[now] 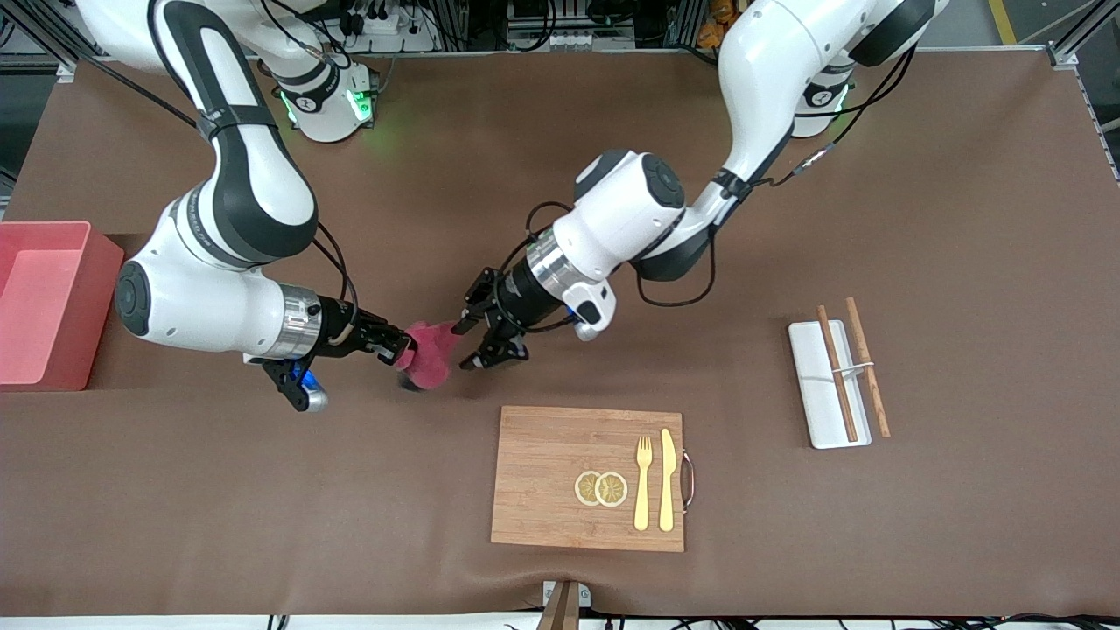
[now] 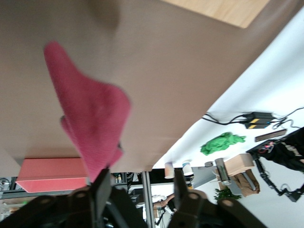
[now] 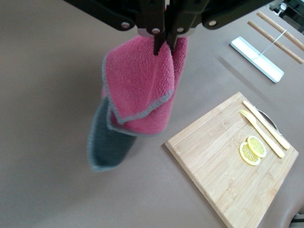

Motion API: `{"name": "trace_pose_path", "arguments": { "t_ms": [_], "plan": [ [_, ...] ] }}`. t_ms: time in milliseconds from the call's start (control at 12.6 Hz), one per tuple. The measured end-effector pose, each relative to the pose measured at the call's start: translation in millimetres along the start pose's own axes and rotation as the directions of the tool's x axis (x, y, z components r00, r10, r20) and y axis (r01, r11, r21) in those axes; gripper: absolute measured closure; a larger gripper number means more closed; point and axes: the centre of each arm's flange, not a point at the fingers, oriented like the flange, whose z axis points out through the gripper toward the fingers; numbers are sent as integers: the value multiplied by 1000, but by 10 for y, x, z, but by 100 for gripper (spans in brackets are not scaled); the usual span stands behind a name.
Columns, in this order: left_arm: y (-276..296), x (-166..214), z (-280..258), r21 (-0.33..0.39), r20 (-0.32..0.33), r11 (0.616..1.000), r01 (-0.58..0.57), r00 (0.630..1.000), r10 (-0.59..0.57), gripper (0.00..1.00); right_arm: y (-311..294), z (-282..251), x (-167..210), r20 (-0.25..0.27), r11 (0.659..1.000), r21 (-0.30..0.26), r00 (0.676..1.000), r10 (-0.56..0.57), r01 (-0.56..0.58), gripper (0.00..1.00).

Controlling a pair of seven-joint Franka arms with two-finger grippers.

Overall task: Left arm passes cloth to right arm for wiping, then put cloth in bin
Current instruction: 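Release the cloth from the left gripper and withdraw it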

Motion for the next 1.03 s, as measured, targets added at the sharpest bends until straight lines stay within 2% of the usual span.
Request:
{"name": "trace_pose_path", "arguments": {
  "t_ms": [159,238,556,714,873,1032],
  "plan": [
    [365,-20,-336,-2,-33,1000,-28,999,28,10,22,13,9,-1,999,-13,999,-39,39,98],
    [546,-35,-554,7,-58,998,-61,996,62,0,69,50,13,6,996,-45,997,-71,71,98],
    [1130,30,-1404,63,-152,974,-220,962,227,0,427,377,102,51,960,-194,979,-198,204,98],
    [1345,140,-1672,81,-178,956,-283,939,293,0,676,538,232,58,907,-282,949,-309,313,98],
    [1490,215,-1854,83,-192,942,-326,922,336,0,1008,564,527,68,835,-379,912,-404,399,98],
    [1651,331,-2062,101,-214,921,-376,896,389,0,1453,346,960,114,767,-409,862,-494,494,98]
  ]
}}
